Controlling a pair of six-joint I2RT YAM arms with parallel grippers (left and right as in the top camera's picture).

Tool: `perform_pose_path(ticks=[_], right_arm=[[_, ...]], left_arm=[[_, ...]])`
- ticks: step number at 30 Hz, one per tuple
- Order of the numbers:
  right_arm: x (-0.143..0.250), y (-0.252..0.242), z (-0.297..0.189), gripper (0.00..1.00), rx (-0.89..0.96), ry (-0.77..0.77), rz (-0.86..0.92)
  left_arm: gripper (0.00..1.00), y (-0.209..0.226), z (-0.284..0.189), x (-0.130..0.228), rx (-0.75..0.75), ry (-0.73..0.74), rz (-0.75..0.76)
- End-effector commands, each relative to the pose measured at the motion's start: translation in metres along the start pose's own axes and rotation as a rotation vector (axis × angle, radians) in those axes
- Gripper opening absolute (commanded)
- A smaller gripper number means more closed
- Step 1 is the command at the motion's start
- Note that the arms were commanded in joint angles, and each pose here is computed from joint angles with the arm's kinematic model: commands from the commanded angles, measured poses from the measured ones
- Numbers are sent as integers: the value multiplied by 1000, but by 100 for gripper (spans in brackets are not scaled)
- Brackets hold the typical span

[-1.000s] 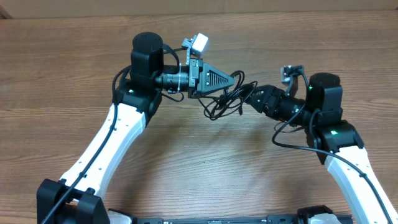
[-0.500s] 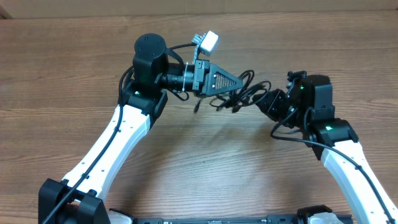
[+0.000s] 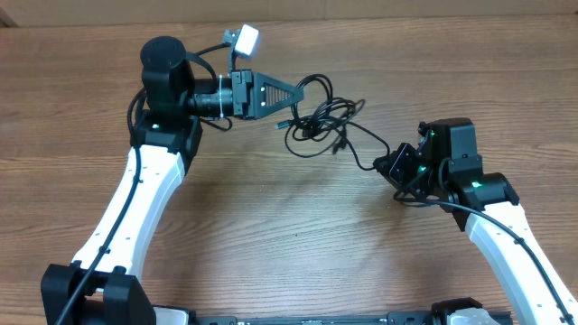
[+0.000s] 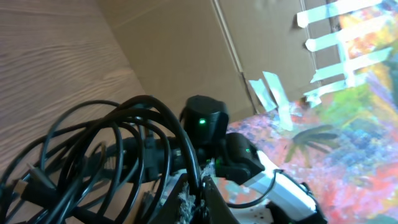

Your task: Untangle cables

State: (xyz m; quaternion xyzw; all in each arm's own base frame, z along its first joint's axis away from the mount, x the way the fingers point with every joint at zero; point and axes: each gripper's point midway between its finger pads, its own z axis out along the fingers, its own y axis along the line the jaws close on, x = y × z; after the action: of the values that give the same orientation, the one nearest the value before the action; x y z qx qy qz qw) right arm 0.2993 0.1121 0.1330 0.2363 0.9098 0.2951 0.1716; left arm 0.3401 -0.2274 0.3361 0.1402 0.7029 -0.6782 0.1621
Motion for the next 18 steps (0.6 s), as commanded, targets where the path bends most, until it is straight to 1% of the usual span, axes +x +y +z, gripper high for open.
perform_pose_path(ticks=[1,4,7,9,14,18], right_arm=[[-10,-12,-3,4,82,-54,9],[-10,-34,-6,4,194,-77,27],[-11,-57,-12,4,314,-108,39],[-13,-79,-21,4,424,-145,68],[-18,-99,-33,4,547,-196,61],[-21,-107,-39,4,595,-234,84]], left_arm=[[4,-12,-2,5,-2,13,208],[4,4,-3,11,-47,11,201],[4,30,-6,14,-151,-10,184],[4,61,-12,18,-303,-31,159],[4,116,-39,31,-623,-42,84],[4,161,-84,41,-979,-71,-10]])
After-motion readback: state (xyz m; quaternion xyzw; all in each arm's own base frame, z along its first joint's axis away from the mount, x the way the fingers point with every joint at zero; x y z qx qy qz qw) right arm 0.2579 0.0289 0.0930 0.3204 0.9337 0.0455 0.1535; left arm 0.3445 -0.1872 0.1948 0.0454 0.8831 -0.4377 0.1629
